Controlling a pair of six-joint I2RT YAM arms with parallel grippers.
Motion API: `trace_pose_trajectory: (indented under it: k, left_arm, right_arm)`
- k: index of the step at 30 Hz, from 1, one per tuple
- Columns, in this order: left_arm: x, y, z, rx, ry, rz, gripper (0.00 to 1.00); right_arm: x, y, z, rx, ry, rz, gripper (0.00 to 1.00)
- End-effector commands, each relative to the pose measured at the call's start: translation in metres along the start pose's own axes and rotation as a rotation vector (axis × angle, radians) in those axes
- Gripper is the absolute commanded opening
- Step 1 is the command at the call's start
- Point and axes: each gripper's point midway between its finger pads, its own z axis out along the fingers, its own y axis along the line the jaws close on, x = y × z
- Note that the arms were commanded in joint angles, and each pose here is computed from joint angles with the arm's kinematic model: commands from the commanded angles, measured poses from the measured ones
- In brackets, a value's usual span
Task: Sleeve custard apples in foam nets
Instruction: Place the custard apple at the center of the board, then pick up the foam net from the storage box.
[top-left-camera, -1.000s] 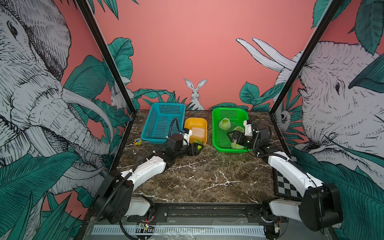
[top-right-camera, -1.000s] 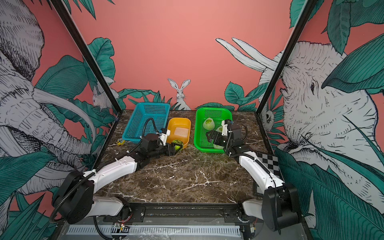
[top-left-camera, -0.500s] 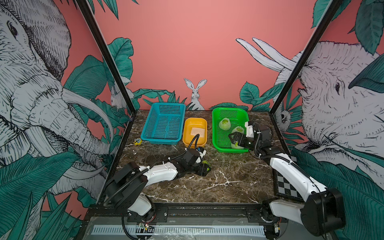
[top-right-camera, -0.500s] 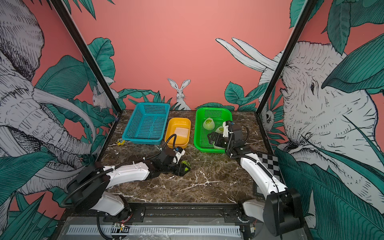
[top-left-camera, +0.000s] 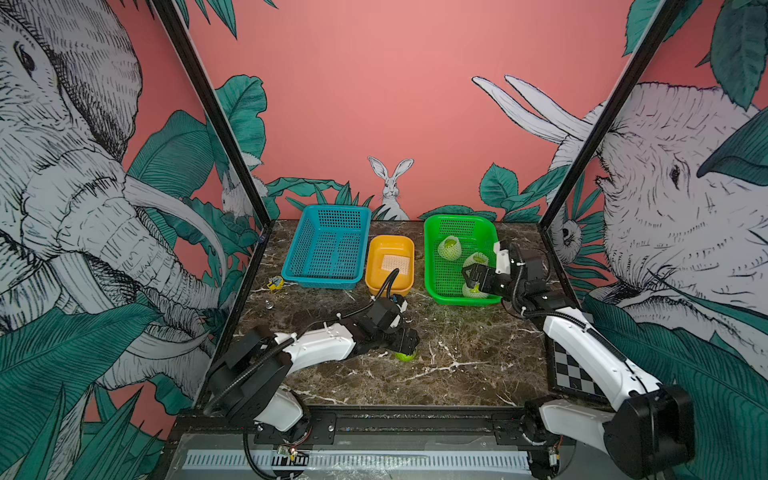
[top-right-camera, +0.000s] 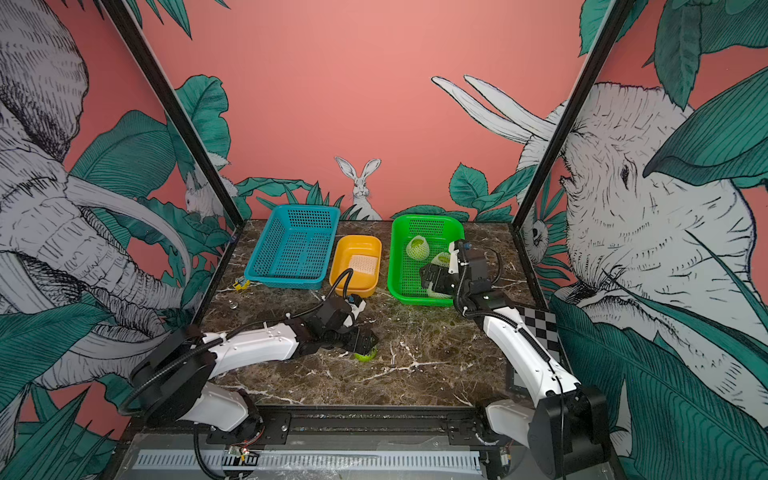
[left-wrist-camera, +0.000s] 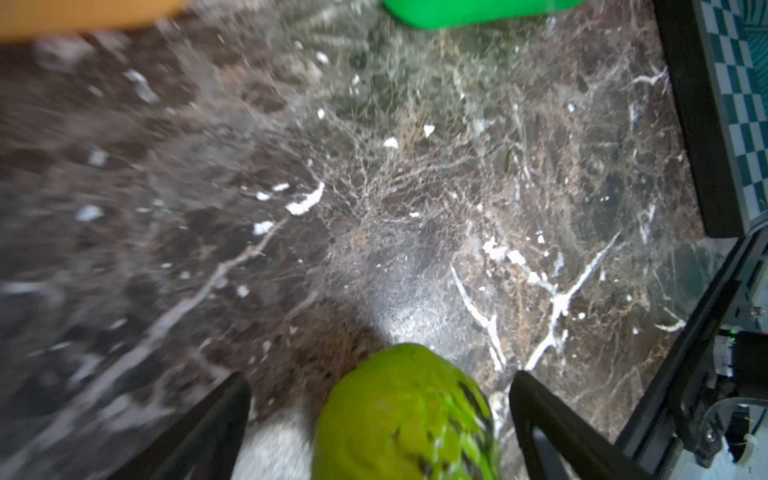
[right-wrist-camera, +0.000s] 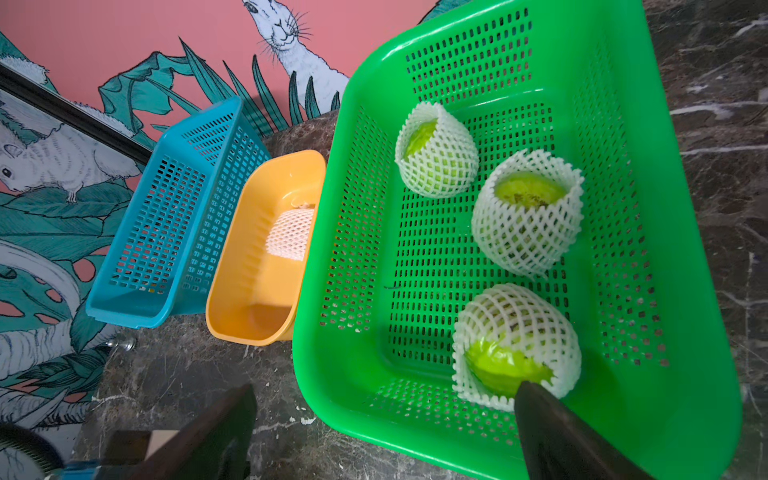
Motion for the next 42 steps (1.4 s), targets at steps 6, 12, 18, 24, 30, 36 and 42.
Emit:
trace_pose_trajectory:
  k: [6, 12, 18, 24, 30, 36, 42]
  left_arm:
    - [-0.093, -0.001, -0.055, -0.157, -0.187, 0.097, 0.98]
    - [-0.152, 0.036, -0.058, -0.22, -0.253, 0.09, 0.89]
    - [-0.194, 0.069, -0.037, -0.288, -0.234, 0.141, 0.8]
    - [-0.214, 0.106, 0.003, -0.28, -0.183, 0.063, 0.76]
    - [-0.228, 0.125, 0.037, -0.304, -0.142, 0.066, 0.73]
    - [-0.233, 0.152, 0.066, -0.346, -0.102, 0.027, 0.75]
    - [-0.232, 0.17, 0.074, -0.402, -0.094, -0.005, 0.78]
  right_arm:
    - [-0.021, 0.007, -0.007, 0.008, -0.047, -0.055, 0.99]
    - [-0.025, 0.016, -0.008, -0.031, -0.055, -0.065, 0.99]
    - [-0.023, 0.017, -0.006, -0.035, -0.03, -0.081, 0.99]
    - [-0.021, 0.014, 0.0, -0.026, -0.018, -0.091, 0.99]
    - [-0.02, 0.01, 0.008, -0.01, -0.008, -0.09, 0.99]
    - [-0.022, 0.007, 0.014, 0.01, 0.009, -0.098, 0.99]
    - [-0.018, 0.003, 0.017, 0.027, 0.029, -0.101, 0.99]
